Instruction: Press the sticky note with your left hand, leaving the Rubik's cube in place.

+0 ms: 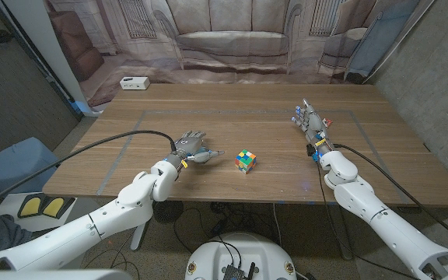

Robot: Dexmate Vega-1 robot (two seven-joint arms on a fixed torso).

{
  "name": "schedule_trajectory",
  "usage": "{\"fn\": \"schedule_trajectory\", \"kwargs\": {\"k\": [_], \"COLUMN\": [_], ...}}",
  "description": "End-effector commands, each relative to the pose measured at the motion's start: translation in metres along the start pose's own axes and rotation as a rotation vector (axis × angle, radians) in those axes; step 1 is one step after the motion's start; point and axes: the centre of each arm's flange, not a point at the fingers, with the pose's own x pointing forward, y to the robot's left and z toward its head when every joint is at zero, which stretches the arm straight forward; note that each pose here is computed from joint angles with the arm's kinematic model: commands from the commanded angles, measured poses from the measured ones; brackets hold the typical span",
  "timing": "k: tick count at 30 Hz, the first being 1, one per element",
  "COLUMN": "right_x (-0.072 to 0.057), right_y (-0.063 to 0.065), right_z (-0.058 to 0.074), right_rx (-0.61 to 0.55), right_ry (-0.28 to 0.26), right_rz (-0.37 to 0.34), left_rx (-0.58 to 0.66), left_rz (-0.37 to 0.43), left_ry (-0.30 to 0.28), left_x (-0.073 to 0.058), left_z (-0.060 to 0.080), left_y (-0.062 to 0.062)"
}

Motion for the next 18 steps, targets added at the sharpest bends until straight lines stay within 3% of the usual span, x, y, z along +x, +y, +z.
{"fn": "schedule_trajectory", "kwargs": {"k": [1, 18], "right_x": [0.001, 0.0028], "right_y": [-0.0006, 0.0013], "right_z": [0.0023, 0.0018], "right_rx": [-0.009, -0.008], "right_ry": [0.0, 0.002], "right_rz": [0.003, 0.004], "left_rx": [-0.001, -0.004], "left_rz": [-0.005, -0.011], "left_ry": [0.011, 0.029], "left_x": [0.0003, -0.0036], "left_z": [-0.0027, -0.0108], "left_y": [-0.0014, -0.0018]}}
